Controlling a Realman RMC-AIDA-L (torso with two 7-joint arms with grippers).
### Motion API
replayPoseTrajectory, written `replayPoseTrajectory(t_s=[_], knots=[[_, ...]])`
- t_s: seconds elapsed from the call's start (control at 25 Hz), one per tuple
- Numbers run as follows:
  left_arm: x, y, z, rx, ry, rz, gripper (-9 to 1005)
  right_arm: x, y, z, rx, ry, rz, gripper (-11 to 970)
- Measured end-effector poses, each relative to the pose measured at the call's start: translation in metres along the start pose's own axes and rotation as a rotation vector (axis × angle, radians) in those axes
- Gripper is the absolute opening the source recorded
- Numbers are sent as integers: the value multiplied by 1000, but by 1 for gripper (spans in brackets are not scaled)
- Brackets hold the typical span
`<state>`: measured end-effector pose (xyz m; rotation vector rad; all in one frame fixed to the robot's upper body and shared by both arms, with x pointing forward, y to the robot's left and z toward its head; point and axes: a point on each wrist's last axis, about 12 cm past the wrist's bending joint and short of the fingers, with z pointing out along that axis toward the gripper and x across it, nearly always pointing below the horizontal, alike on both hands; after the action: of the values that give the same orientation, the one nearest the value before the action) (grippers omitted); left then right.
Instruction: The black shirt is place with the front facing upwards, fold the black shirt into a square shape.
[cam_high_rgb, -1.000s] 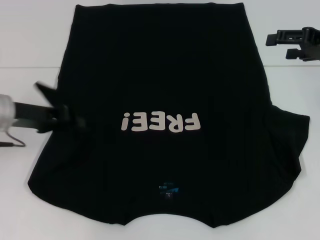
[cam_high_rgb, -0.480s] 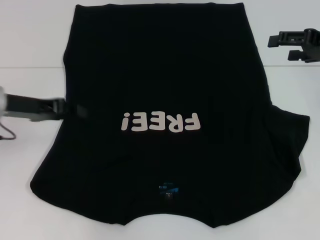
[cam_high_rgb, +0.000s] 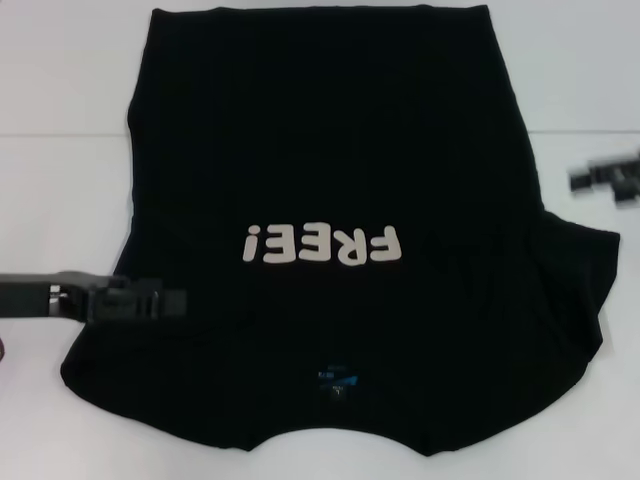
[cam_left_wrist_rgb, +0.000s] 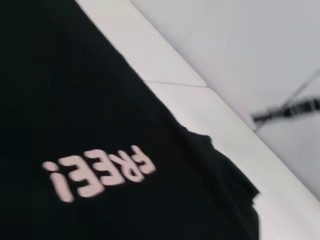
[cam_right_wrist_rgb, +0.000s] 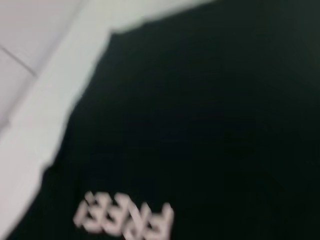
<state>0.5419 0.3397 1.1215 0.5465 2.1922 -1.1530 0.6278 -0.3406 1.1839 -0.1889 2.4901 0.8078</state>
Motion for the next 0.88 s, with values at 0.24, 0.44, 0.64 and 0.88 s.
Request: replayPoseTrajectory(t_s=[0.24,0.44,0.64,0.88], knots=[[-1,9,7,-75,-57,-22,754,28,-17,-24,3,88,139,853],[-9,8,17,-85,-62,2,754,46,-28,-31,2,114,210,849],[-18,8,23,-92,-71,20,755,61,-33,-24,-5,147,249,844],[-22,8,24,-96,-82,26,755,72,-37,-7,39,180,261,800]])
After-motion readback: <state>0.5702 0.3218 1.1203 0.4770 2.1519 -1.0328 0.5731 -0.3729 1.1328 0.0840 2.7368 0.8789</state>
